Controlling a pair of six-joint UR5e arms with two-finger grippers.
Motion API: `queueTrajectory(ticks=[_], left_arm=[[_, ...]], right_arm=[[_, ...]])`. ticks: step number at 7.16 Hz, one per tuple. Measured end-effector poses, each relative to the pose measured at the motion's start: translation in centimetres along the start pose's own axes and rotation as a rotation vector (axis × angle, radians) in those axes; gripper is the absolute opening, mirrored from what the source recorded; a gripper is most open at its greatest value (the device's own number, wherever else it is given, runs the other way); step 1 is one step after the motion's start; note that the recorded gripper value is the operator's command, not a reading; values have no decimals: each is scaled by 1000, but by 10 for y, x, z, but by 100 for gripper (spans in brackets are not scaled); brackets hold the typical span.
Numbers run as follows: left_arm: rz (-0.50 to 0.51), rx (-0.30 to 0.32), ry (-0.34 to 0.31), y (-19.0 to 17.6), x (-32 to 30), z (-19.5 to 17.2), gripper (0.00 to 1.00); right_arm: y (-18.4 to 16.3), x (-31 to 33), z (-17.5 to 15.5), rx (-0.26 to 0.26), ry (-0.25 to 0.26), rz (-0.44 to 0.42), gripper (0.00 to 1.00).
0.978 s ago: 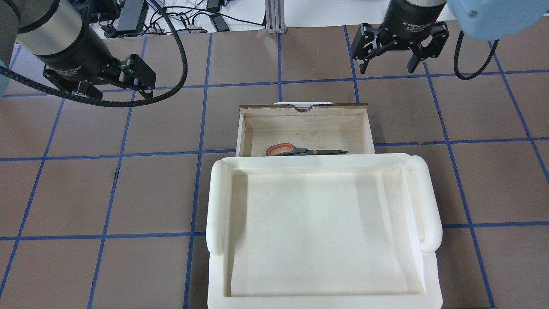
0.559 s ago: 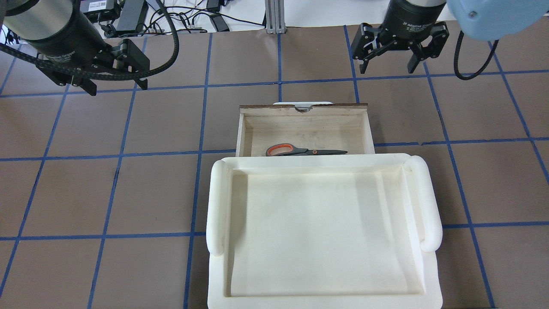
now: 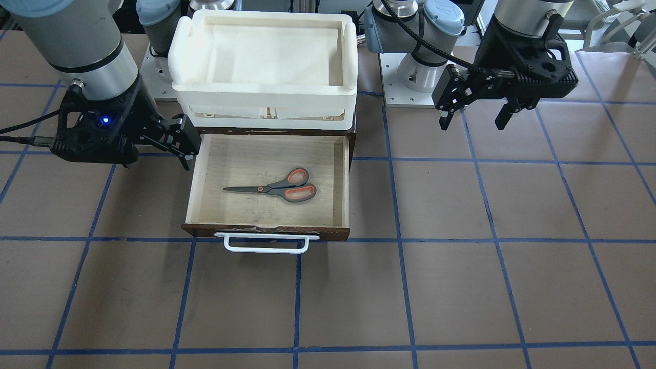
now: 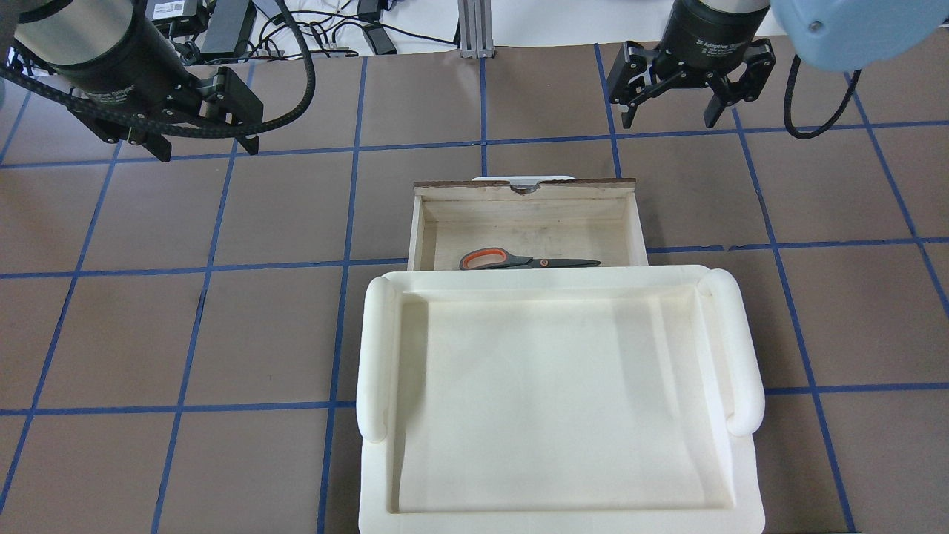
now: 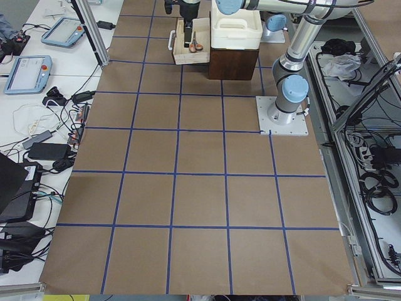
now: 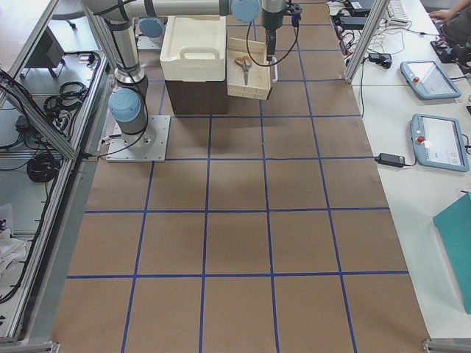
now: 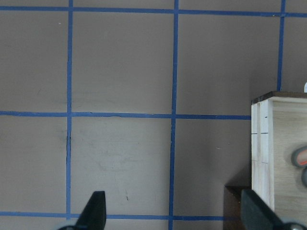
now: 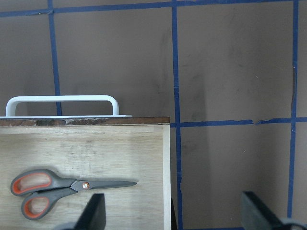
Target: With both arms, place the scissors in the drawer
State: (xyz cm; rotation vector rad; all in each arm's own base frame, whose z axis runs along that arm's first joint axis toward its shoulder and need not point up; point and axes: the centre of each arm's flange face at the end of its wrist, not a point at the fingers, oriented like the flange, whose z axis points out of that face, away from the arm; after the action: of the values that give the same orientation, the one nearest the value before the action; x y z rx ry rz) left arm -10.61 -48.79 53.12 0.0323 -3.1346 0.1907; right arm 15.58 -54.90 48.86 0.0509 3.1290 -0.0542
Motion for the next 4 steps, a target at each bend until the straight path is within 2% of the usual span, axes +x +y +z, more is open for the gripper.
queueTrajectory(ticks=[4], left_arm=[[33, -2, 7, -1, 1, 3, 100]], right_arm=[[0, 0, 0, 0, 1, 1, 100]])
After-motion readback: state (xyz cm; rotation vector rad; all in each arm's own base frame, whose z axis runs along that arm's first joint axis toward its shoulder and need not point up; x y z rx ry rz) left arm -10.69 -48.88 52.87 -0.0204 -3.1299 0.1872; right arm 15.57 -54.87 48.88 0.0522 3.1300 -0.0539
